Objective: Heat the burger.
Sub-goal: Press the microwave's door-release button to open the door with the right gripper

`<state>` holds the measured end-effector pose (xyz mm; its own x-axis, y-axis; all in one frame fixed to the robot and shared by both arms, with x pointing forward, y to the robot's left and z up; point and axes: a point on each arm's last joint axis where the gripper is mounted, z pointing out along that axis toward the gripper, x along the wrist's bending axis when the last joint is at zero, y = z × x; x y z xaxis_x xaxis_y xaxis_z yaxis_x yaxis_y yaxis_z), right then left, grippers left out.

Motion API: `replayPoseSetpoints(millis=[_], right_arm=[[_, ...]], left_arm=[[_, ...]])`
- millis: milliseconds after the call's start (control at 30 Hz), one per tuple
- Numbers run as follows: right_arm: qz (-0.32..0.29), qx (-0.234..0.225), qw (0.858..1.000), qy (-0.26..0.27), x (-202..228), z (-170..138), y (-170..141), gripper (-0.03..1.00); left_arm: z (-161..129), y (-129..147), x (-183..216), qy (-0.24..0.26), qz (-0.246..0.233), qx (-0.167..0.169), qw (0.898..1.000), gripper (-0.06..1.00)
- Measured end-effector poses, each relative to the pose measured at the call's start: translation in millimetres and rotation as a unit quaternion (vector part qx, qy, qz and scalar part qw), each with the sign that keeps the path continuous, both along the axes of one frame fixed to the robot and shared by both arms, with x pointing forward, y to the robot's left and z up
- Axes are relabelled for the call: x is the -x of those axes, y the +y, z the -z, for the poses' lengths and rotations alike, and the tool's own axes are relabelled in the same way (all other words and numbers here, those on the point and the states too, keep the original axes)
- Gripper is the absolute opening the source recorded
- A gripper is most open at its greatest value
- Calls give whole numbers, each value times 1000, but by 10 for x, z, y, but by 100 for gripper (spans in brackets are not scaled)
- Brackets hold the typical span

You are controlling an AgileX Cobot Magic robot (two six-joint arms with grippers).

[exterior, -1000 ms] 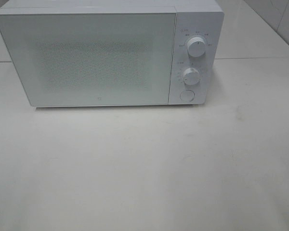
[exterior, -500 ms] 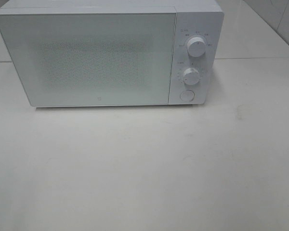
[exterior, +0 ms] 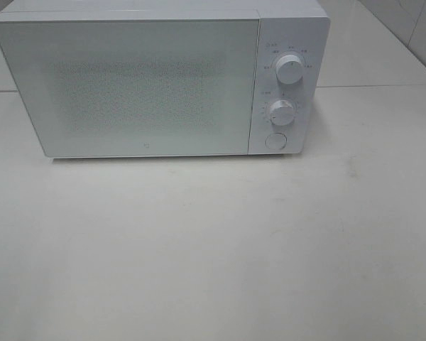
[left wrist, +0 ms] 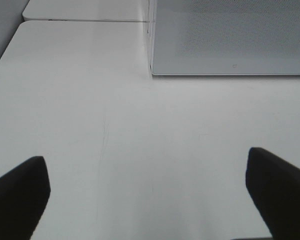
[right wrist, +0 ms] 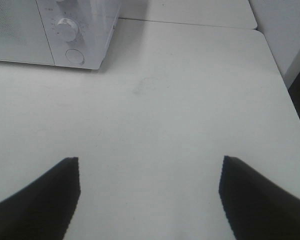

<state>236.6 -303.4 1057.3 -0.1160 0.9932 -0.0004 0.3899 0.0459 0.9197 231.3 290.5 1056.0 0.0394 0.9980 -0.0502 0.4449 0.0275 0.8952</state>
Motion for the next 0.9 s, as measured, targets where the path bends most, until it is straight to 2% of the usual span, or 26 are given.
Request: replayPoseSetpoints(millis=[600,900], right_arm=[[-1,3,1000,0,0,0,0,75],[-5,1,1000,-25,-186,-166,37,75]], left_arm=[[0,0,0,0,0,0,1000,99],[0,0,0,0,0,0,1000,99]])
